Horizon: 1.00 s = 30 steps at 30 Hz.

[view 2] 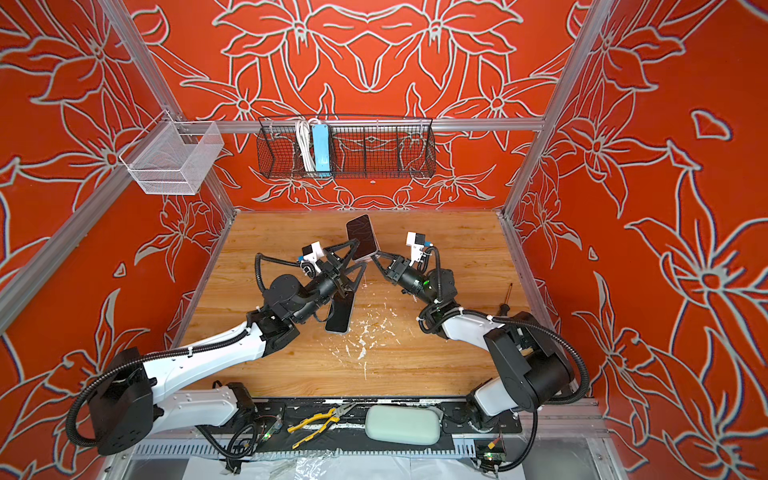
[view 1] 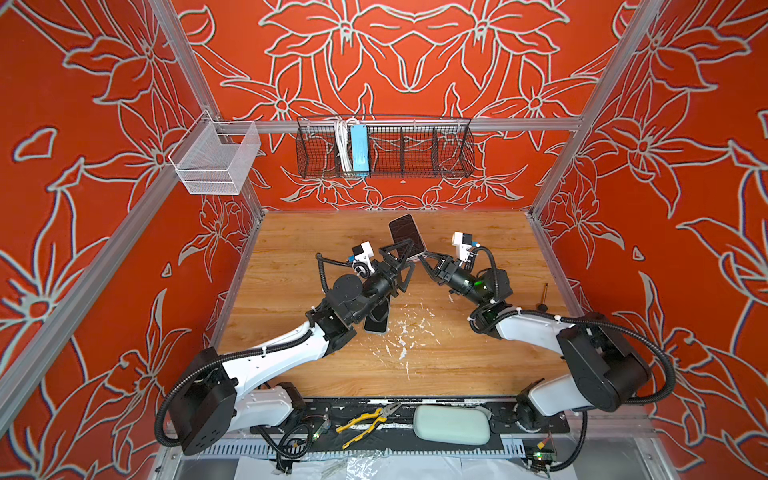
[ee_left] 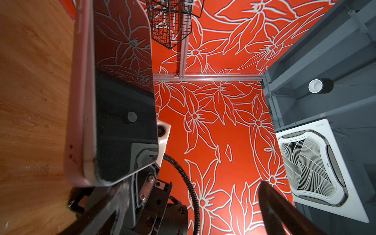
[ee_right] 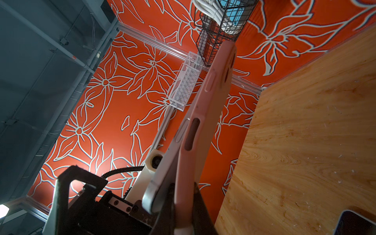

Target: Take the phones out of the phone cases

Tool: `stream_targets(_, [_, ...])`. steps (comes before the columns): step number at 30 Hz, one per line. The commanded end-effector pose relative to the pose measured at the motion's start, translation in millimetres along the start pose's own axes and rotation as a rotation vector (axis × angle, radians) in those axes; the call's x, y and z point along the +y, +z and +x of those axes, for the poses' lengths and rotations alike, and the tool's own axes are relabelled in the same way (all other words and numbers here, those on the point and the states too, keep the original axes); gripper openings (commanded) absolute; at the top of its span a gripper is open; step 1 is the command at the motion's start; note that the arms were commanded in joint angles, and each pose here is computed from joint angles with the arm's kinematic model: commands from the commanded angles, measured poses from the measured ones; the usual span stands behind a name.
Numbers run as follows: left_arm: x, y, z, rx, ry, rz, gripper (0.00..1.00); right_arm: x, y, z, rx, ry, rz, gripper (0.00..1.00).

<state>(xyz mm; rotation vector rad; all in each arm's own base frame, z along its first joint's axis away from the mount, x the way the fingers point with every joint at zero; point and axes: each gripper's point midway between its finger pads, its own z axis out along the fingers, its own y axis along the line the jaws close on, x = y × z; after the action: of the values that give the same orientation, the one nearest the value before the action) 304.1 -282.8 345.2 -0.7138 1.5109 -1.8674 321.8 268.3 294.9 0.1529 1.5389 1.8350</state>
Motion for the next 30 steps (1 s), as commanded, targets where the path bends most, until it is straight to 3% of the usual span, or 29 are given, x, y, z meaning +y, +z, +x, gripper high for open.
stream_targets(1, [-16, 4, 0, -0.011, -0.013, 0.054, 0.97, 27, -1, -3, -0.025, -0.061, -0.101, 0.1])
stream_targets(25, [9, 9, -9, -0.063, -0.067, 0.02, 1.0, 30, -3, 4, -0.01, -0.092, -0.108, 0.1])
stream_targets(30, [14, 7, -14, -0.086, -0.084, 0.01, 0.88, 31, -4, 6, -0.007, -0.1, -0.111, 0.1])
